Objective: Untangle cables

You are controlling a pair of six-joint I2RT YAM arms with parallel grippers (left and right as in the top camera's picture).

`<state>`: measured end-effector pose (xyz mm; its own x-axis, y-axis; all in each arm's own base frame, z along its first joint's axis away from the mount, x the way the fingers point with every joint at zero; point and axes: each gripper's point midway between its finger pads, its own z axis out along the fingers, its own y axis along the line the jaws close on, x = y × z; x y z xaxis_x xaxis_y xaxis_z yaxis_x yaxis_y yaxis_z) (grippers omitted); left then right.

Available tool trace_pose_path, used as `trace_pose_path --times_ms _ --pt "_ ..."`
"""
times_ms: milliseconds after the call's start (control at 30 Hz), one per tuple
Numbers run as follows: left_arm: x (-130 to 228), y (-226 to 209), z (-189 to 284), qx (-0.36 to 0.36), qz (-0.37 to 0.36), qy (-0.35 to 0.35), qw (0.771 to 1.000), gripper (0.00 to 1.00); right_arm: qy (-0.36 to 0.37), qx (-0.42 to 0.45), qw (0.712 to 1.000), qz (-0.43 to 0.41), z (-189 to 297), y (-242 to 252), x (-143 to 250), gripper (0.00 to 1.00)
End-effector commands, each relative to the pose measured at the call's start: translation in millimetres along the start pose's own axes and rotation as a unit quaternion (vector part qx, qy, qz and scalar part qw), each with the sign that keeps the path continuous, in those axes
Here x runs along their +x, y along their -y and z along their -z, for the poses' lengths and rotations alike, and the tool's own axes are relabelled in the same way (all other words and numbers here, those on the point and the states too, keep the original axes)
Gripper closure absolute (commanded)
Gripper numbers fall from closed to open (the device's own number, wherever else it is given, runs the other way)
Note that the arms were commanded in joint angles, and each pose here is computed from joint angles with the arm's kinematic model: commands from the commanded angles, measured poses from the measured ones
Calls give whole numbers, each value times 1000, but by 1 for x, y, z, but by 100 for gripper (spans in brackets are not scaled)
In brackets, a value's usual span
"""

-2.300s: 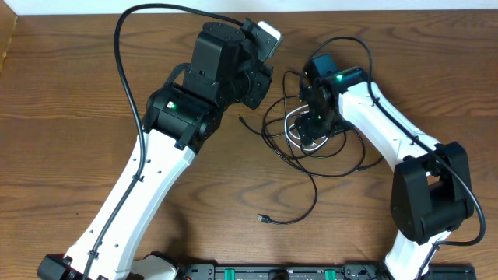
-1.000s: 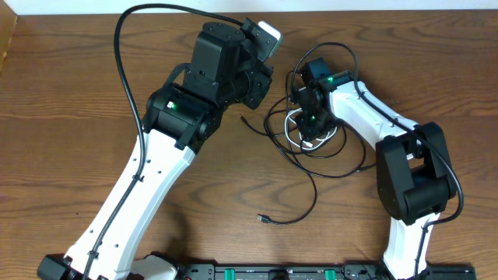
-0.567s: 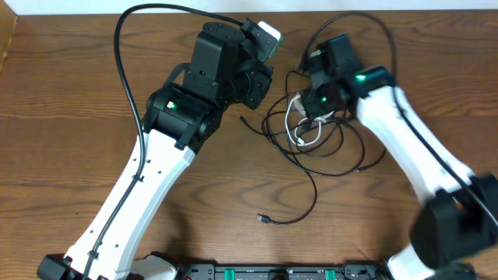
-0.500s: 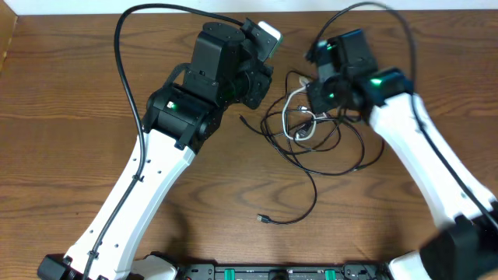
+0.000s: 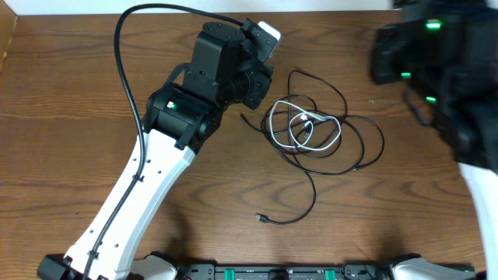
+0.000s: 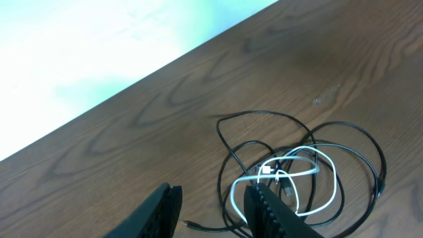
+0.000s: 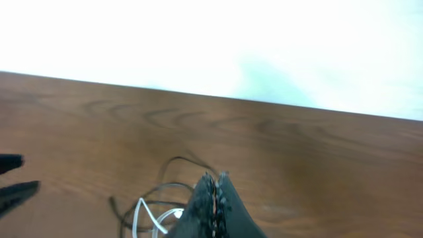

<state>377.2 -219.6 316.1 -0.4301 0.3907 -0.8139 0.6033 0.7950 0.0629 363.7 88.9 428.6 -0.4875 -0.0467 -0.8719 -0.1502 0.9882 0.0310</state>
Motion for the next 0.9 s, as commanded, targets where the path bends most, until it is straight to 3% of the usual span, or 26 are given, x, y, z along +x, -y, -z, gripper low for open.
trace_pose_path --times_ms 0,233,433,533,633,867 --pt "1 -3 -3 -3 -2 -3 1000 63 11 59 998 -6 25 34 -12 99" --pt "0 -3 -3 -3 -2 -1 1000 63 -64 68 996 0 15 41 21 99" --pt "0 -3 -3 -3 -2 -2 1000 63 -120 38 992 -1 -15 30 41 61" --pt "0 -3 -3 -3 -2 -2 1000 64 -150 28 988 -14 -30 25 53 35" --pt "0 -3 -3 -3 -2 -2 1000 63 -184 32 982 -25 -46 25 68 27" --pt "0 -3 -3 -3 -2 -2 1000 63 -305 57 948 -67 -91 25 124 28"
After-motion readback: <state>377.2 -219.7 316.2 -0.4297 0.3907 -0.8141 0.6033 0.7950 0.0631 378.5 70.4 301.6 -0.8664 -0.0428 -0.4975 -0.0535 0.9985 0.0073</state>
